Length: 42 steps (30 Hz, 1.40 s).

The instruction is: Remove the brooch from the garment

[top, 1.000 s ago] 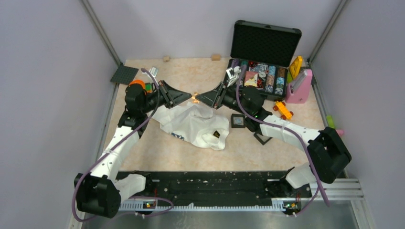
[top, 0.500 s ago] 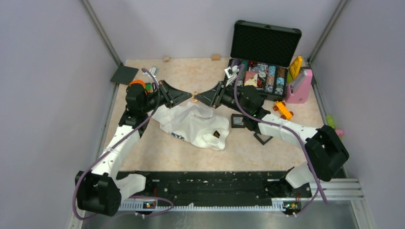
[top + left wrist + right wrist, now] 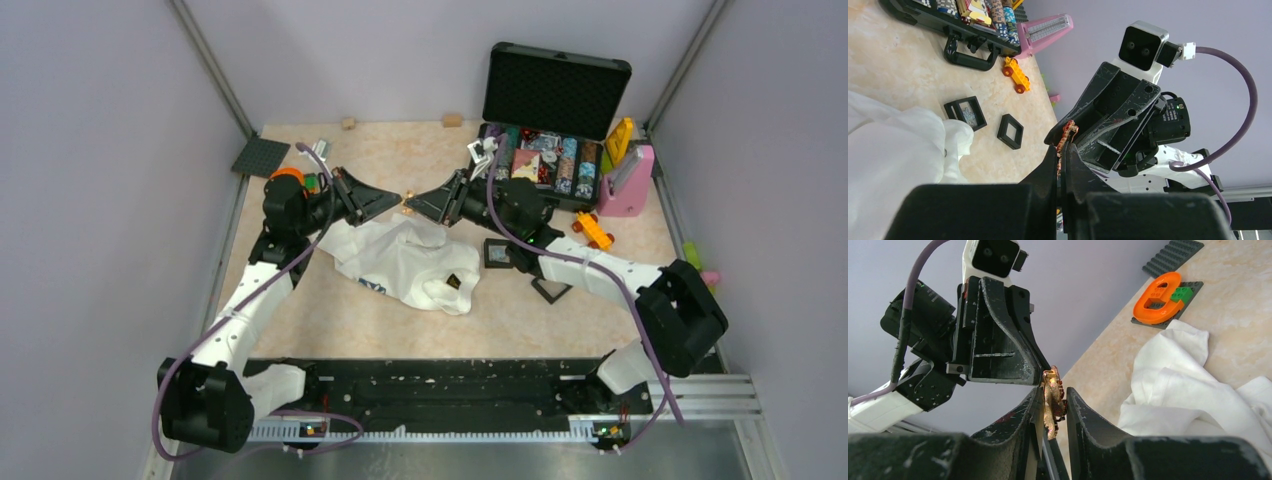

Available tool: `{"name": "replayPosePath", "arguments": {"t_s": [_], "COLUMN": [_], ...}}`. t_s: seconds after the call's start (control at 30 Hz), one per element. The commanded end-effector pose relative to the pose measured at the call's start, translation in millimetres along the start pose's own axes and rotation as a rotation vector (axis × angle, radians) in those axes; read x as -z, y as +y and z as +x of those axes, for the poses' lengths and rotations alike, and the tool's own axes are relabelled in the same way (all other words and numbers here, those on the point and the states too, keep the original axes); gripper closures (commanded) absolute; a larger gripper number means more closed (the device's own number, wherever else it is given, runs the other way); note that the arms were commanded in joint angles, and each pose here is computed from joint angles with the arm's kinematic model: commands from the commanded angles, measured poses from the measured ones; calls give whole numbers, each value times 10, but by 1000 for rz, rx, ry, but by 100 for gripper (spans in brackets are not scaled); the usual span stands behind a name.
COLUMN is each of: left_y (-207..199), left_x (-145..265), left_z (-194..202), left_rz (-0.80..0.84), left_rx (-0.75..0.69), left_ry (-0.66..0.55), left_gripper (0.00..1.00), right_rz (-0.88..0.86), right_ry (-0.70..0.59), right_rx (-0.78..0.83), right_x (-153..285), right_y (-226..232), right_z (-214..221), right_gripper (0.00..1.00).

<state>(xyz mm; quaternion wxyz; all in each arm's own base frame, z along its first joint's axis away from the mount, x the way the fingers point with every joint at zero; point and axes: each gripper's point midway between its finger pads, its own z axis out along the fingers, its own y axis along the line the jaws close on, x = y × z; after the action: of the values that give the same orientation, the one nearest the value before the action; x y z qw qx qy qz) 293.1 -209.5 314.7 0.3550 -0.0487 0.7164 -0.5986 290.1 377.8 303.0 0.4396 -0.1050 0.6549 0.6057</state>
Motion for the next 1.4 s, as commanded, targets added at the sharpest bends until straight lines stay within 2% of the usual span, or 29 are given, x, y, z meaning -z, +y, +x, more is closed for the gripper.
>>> {"name": "replayPosePath", "arguments": {"t_s": [0.0, 0.5, 0.7, 0.97, 1.1, 1.2, 1.27, 1.37], "left_y": [-175, -75, -14, 66, 3, 5, -119, -329], "left_x": [6, -13, -23, -40, -6, 75, 159, 255], "left_z": [12, 49, 35, -14, -115, -237, -226, -25], "left_rz": [69, 52, 31, 9, 37, 26, 94, 235], "left_rx": [-37, -33, -51, -120, -307, -475, -669, -1088], "left_ry": [8, 6, -3, -29, -97, -218, -298, -366], "left_gripper": [100, 100, 100, 100, 100, 100, 100, 100], "right_rz": [-15, -26, -50, 10, 126, 293, 364, 453], "right_ry": [-35, -55, -50, -64, -84, -111, -121, -101], "right_rx": [40, 37, 36, 44, 2, -119, -214, -376], "right_x": [-111, -103, -78, 77, 230, 377, 461, 548], "right_y": [59, 135, 210, 175, 65, -84, -97, -87], "right_z": [-121, -167, -178, -271, -371, -431, -459, -424], "right_gripper": [76, 74, 58, 27, 26, 27, 29, 32]}}
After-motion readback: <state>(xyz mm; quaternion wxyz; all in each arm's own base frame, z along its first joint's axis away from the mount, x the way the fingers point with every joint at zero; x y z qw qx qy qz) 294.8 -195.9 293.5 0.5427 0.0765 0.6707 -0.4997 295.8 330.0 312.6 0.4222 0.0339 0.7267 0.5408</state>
